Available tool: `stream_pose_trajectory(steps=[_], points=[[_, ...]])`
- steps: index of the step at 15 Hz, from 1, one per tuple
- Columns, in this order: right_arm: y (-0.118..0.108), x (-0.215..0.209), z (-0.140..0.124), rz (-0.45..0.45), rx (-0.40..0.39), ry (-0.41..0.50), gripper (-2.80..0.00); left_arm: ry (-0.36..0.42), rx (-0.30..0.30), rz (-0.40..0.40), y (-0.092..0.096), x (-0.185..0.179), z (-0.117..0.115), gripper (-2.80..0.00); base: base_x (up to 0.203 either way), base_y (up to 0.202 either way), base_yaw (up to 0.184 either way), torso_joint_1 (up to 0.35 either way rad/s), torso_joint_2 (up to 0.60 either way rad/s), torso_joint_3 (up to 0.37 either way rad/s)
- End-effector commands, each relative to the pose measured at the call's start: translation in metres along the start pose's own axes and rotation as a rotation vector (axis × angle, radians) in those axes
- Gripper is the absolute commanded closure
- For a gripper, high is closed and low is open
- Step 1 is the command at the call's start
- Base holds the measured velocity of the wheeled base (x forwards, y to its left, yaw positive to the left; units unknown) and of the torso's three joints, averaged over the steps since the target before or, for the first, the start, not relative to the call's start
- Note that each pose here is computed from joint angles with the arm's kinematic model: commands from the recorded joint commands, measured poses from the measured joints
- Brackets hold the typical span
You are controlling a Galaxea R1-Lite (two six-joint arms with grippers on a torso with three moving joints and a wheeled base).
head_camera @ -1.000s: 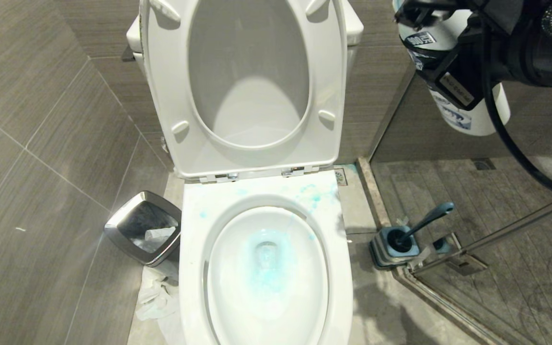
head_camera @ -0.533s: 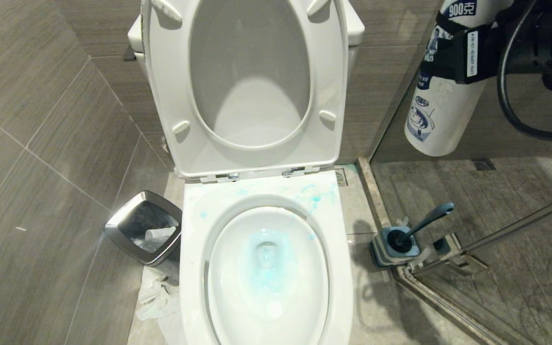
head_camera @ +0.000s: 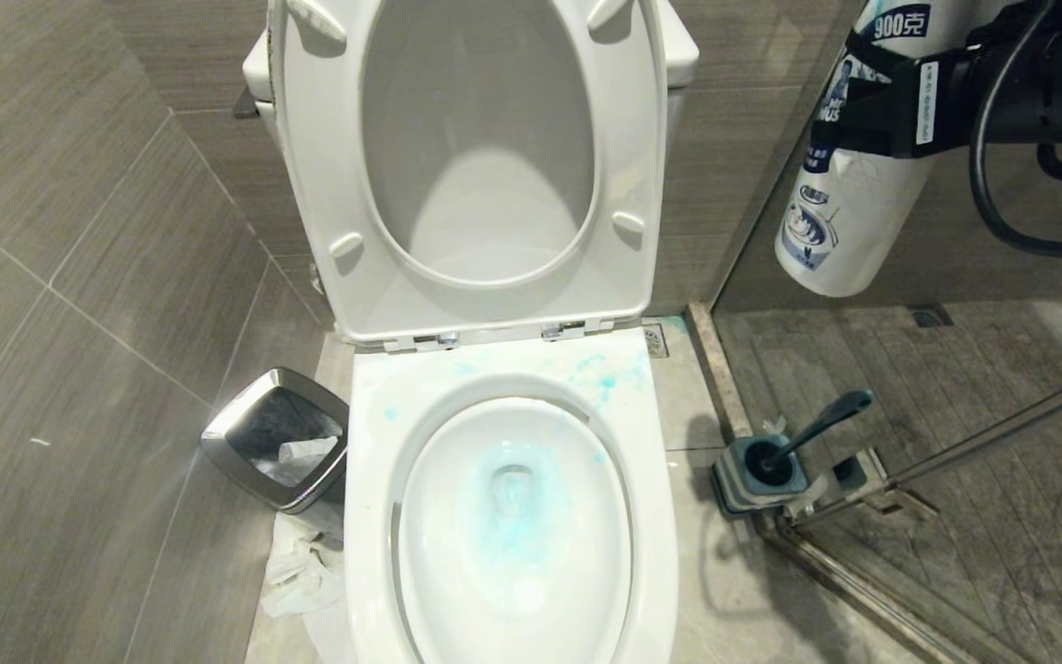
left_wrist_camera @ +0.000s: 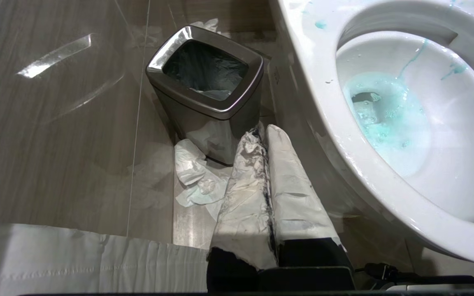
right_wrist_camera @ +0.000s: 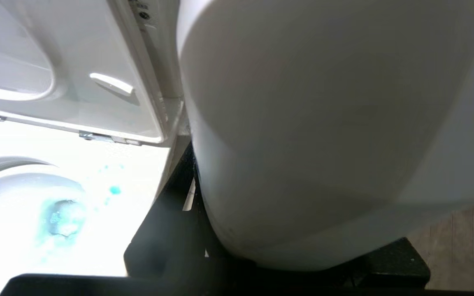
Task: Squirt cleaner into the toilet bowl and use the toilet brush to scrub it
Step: Place the cleaning agent on the floor
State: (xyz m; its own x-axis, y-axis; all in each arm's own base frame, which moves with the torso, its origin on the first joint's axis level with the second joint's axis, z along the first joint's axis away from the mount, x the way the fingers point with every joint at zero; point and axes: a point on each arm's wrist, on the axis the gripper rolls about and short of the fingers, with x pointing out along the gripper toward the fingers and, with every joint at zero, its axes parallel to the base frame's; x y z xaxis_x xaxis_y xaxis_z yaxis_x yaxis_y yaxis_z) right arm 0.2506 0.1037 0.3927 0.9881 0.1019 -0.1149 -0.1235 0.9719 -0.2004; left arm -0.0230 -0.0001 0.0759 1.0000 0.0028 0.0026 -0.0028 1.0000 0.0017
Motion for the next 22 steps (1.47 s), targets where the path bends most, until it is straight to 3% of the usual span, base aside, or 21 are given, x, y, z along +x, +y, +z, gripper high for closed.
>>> stream_pose_trajectory(steps=[1, 7, 9, 13, 15, 22], points=[[0.004, 0.009, -0.007, 0.004, 0.039, 0.031, 0.0, 0.003, 0.0, 0.0, 0.0, 0.0, 0.0, 0.0, 0.0, 0.0, 0.0, 0.0, 0.0, 0.0], [-0.012, 0.005, -0.027, 0.04, 0.095, 0.078, 0.0, 0.001, 0.0, 0.0, 0.0, 0.0, 0.0, 0.0, 0.0, 0.0, 0.0, 0.0, 0.0, 0.0], [-0.012, 0.015, -0.032, 0.057, 0.088, 0.024, 0.0, 0.001, 0.0, 0.0, 0.0, 0.0, 0.0, 0.0, 0.0, 0.0, 0.0, 0.0, 0.0, 0.0], [-0.009, 0.034, -0.065, 0.039, 0.077, -0.005, 0.0, 0.001, 0.0, 0.0, 0.0, 0.0, 0.0, 0.0, 0.0, 0.0, 0.0, 0.0, 0.0, 0.0], [-0.009, 0.047, -0.079, 0.079, 0.072, 0.004, 0.0, 0.001, 0.0, 0.0, 0.0, 0.0, 0.0, 0.0, 0.0, 0.0, 0.0, 0.0, 0.0, 0.0], [-0.003, 0.106, -0.132, 0.038, 0.087, -0.081, 0.0, 0.001, 0.0, 0.0, 0.0, 0.0, 0.0, 0.0, 0.0, 0.0, 0.0, 0.0, 0.0, 0.0]])
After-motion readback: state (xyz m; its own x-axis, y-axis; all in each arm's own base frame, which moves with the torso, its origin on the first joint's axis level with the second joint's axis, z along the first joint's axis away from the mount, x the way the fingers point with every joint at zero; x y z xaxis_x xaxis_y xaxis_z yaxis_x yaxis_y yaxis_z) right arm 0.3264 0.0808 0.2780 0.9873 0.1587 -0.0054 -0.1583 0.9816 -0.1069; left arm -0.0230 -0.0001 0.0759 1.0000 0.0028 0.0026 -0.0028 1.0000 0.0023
